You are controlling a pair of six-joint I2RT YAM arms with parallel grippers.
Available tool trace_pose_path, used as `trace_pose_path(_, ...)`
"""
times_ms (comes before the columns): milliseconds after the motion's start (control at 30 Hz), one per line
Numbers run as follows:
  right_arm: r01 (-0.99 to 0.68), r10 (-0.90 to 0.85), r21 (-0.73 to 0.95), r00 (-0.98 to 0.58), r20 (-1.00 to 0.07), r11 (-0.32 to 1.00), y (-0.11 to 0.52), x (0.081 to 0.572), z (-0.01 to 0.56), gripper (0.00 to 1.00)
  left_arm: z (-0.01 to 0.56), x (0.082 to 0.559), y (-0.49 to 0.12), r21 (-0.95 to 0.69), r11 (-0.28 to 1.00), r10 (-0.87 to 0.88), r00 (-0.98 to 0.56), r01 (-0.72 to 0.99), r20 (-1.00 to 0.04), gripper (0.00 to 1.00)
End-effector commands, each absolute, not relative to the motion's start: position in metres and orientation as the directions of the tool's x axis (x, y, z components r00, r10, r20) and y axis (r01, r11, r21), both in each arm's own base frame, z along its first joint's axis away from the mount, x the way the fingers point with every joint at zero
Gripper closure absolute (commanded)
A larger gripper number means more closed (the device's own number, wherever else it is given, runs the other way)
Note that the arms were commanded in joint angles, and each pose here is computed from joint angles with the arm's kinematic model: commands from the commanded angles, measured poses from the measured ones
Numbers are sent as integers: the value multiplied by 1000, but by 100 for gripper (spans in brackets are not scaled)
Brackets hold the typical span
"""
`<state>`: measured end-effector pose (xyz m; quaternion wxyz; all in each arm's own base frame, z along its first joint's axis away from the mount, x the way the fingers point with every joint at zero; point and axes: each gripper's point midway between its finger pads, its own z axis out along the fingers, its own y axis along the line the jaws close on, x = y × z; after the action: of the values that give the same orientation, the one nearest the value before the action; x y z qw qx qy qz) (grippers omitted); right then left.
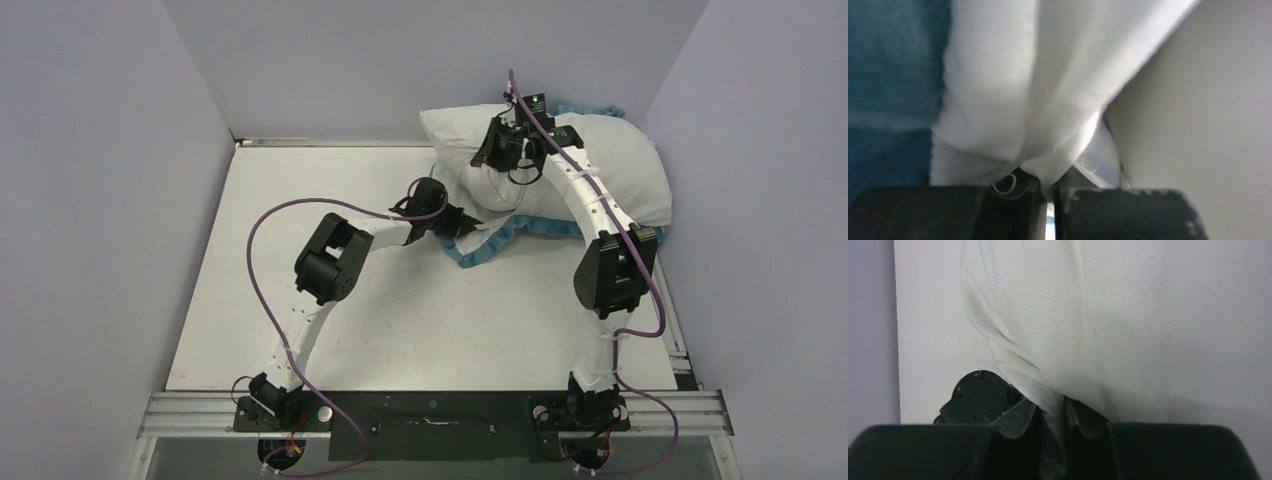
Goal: Put the pillow into the pillowcase
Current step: Stuff the pillow into the pillowcase.
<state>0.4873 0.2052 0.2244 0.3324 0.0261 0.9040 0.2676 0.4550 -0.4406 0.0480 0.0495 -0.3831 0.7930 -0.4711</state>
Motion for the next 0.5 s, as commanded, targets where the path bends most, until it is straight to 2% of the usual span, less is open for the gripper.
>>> trace_pose_path(0,-163,295,520,-666,-685,838,189,494,284,95,79,467,-461,-876,121,-623,-722,-467,299,100)
trace_pose_path(233,-133,289,504,-683,-671,854,177,490,265,95,153,466,-441,-985,-118,-646,-743,-128,174,100)
trace_pose_path(467,-89,285,472,-695,-661,877,157,484,245,95,204,410,-411,-980,-114,-675,-737,161,-43,100)
